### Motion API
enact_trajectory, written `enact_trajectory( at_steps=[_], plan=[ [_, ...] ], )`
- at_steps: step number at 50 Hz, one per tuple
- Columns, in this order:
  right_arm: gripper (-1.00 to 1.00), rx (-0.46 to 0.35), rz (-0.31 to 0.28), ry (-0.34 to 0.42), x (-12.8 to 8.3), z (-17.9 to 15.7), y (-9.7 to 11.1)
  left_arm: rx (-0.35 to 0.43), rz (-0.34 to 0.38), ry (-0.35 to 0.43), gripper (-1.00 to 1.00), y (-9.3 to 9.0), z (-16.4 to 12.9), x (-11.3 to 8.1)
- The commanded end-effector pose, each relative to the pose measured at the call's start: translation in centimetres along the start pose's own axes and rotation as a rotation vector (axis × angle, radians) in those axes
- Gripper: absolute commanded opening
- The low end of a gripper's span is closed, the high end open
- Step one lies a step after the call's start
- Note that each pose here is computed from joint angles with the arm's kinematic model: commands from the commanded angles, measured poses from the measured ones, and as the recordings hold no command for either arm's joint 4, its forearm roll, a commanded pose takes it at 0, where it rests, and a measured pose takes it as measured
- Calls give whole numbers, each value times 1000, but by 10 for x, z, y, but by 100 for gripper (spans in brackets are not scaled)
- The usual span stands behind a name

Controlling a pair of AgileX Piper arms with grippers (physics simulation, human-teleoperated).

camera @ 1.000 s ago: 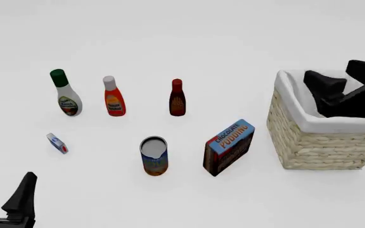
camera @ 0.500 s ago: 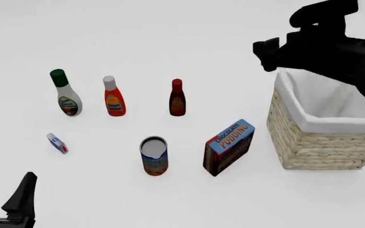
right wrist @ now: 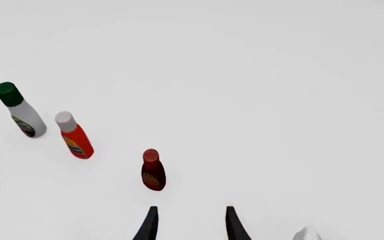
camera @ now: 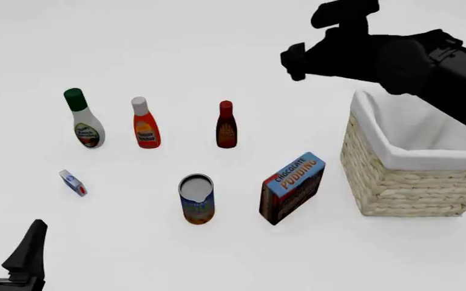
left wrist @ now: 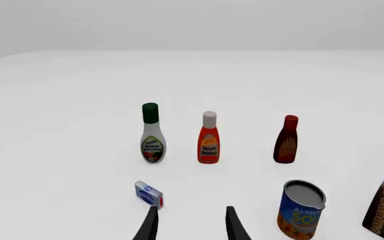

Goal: Pick the bbq sauce and place it in the basket.

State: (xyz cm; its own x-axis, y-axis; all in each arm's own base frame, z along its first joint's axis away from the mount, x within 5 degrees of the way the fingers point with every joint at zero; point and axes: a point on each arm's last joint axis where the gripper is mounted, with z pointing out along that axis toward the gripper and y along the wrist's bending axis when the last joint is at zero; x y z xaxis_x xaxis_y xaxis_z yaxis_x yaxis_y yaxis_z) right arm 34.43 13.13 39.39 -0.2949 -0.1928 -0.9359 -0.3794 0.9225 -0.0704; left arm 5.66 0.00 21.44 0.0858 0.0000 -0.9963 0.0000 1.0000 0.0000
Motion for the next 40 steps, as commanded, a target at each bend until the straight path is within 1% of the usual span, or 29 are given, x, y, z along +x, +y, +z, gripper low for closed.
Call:
enact_trajectory(
  at_steps=[1, 5, 8, 10, 16, 22, 29, 40],
  plan=[
    [100, -28, 14, 34, -5, 41, 11, 0, 0, 0, 100, 0, 0, 0],
    [100, -33, 16, 43, -11, 58, 13, 0, 0, 0, 100, 0, 0, 0],
    [100, -32, 11, 45, -12, 66, 13, 0, 0, 0, 100, 0, 0, 0],
    [100, -35, 18, 51, -13, 75, 14, 0, 0, 0, 100, 0, 0, 0],
    [100, -32, 8, 74, -10, 99, 13, 0, 0, 0, 100, 0, 0, 0],
    [100, -39, 2, 88, -10, 112, 17, 0, 0, 0, 100, 0, 0, 0],
    [100, -56, -1, 111, -5, 125, 25, 0, 0, 0, 100, 0, 0, 0],
    [100, -75, 3, 146, 10, 146, 37, 0, 0, 0, 100, 0, 0, 0]
  ],
)
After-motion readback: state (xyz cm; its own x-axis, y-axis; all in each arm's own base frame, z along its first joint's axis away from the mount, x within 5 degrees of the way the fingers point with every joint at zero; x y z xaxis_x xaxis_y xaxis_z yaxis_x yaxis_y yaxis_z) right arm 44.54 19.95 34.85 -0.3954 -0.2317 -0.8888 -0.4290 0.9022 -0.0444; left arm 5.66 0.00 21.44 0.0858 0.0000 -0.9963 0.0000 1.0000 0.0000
